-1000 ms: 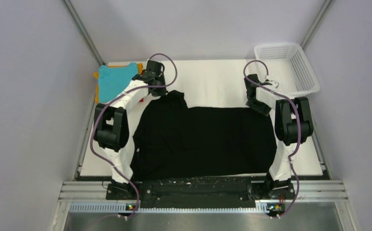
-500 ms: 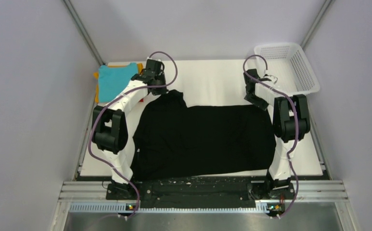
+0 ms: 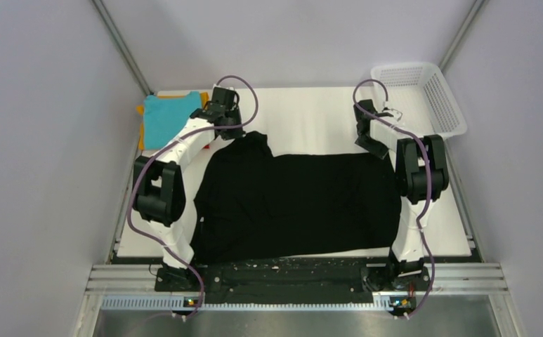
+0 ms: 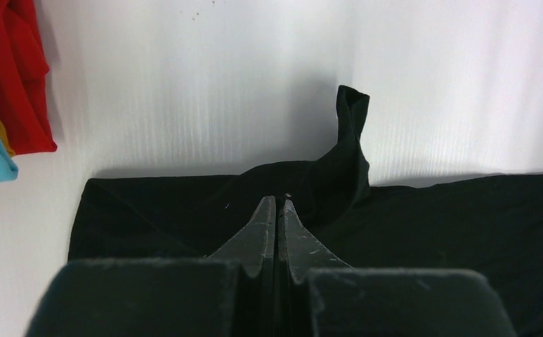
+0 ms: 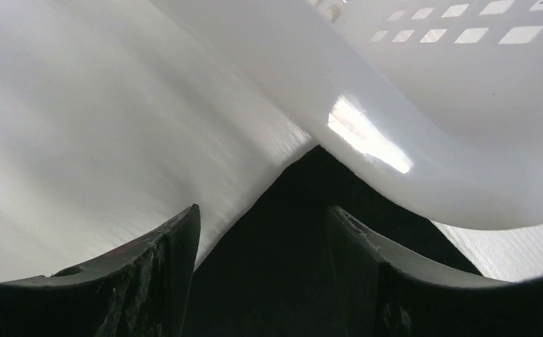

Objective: Fold and stack the t-shirts
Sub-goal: Grab the side of the flattened tshirt furthest away from the robot with both arms

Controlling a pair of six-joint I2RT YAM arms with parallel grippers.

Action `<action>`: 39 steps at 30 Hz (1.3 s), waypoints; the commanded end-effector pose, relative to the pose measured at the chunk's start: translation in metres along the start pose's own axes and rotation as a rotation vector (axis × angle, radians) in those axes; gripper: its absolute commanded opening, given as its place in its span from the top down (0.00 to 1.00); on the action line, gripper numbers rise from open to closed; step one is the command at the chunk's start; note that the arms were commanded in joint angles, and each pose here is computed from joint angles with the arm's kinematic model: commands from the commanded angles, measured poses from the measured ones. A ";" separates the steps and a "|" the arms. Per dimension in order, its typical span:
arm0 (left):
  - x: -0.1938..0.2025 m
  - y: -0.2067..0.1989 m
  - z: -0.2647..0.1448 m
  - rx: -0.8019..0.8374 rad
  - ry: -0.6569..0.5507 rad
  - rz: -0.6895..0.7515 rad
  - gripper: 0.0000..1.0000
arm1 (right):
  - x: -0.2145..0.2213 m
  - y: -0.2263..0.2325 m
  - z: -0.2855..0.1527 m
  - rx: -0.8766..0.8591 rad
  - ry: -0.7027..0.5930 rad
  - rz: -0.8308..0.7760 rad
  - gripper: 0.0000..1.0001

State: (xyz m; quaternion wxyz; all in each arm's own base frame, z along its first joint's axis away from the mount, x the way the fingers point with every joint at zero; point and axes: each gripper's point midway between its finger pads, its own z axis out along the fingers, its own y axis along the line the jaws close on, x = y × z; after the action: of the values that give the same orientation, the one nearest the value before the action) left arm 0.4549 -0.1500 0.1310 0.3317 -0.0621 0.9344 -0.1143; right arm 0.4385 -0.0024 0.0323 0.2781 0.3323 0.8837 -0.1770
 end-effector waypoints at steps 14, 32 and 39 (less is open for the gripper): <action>-0.014 0.001 -0.039 0.005 -0.108 -0.004 1.00 | 0.005 -0.052 0.002 0.129 -0.019 0.012 0.62; -0.001 -0.005 -0.057 0.059 -0.097 -0.005 1.00 | -0.020 -0.036 -0.012 0.024 -0.081 -0.014 1.00; 0.024 -0.010 -0.088 0.083 -0.120 -0.002 1.00 | -0.012 -0.046 -0.039 -0.048 -0.107 -0.048 1.00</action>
State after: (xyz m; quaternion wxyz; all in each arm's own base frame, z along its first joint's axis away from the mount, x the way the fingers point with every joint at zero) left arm 0.3955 -0.1402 0.1520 0.3449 -0.0600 0.9287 -0.1222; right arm 0.3994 -0.0288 0.0413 0.2827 0.3057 0.8857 -0.2055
